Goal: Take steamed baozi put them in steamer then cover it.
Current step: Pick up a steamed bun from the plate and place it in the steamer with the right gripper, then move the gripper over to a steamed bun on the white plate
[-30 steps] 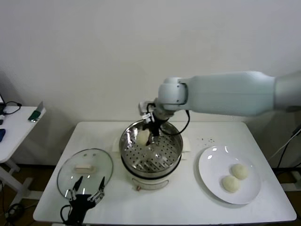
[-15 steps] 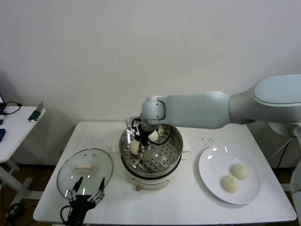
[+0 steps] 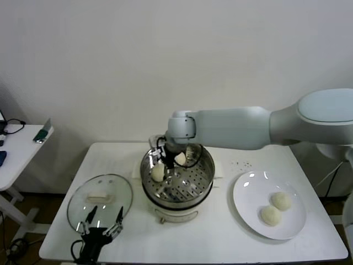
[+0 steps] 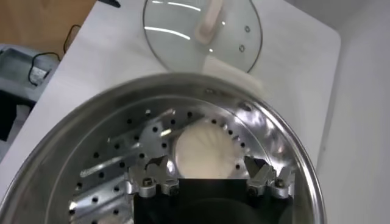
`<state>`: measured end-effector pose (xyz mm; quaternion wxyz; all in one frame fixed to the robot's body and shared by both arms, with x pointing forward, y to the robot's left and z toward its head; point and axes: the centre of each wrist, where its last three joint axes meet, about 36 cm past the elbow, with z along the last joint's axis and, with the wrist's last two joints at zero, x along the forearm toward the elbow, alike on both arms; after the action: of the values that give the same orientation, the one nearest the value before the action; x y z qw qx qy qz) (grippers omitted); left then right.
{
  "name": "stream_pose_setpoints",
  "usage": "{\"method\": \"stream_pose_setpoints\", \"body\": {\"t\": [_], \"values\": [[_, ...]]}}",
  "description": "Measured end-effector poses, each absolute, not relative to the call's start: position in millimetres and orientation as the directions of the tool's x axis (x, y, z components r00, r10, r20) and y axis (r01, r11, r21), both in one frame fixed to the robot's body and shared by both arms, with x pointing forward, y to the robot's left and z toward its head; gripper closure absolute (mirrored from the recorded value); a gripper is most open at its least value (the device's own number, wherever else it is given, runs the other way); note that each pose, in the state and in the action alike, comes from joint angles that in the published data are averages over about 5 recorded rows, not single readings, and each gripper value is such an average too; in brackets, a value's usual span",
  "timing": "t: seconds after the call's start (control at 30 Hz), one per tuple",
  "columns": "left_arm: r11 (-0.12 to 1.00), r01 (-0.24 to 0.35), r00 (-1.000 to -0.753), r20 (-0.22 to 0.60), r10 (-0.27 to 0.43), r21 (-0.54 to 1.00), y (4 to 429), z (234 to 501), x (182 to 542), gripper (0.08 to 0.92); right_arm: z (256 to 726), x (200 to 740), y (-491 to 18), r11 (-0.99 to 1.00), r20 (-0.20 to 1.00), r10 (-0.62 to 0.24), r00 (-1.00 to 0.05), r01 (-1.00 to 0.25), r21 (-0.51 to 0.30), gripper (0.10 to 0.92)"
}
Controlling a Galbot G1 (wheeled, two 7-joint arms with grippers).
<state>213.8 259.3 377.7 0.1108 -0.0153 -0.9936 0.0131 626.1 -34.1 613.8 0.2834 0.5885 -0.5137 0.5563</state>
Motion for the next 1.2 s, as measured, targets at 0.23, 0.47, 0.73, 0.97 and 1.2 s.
{"method": "stream_pose_setpoints", "body": {"t": [0.23, 0.47, 0.73, 0.97, 1.2], "values": [[0.999, 0.038, -0.975, 0.220, 0.044, -0.032, 256, 376, 216, 0.177, 663, 636, -122, -0.294, 0.958, -0.255, -0.134, -0.933, -0.209, 0.200], [0.999, 0.039, -0.975, 0.216, 0.046, -0.037, 255, 376, 220, 0.177, 675, 625, -243, -0.242, 0.976, -0.183, -0.121, -0.956, -0.164, 0.200], [0.998, 0.036, -0.976, 0.215, 0.044, -0.042, 251, 375, 222, 0.177, 622, 588, -352, -0.154, 0.989, -0.121, -0.085, -0.983, -0.103, 0.200], [0.999, 0.032, -0.975, 0.219, 0.041, -0.042, 248, 374, 221, 0.177, 563, 556, -398, -0.095, 0.994, -0.095, -0.055, -0.993, -0.064, 0.200], [0.999, 0.027, -0.974, 0.223, 0.035, -0.041, 248, 374, 219, 0.177, 515, 537, -409, -0.058, 0.995, -0.080, -0.058, -0.996, -0.062, 0.200]]}}
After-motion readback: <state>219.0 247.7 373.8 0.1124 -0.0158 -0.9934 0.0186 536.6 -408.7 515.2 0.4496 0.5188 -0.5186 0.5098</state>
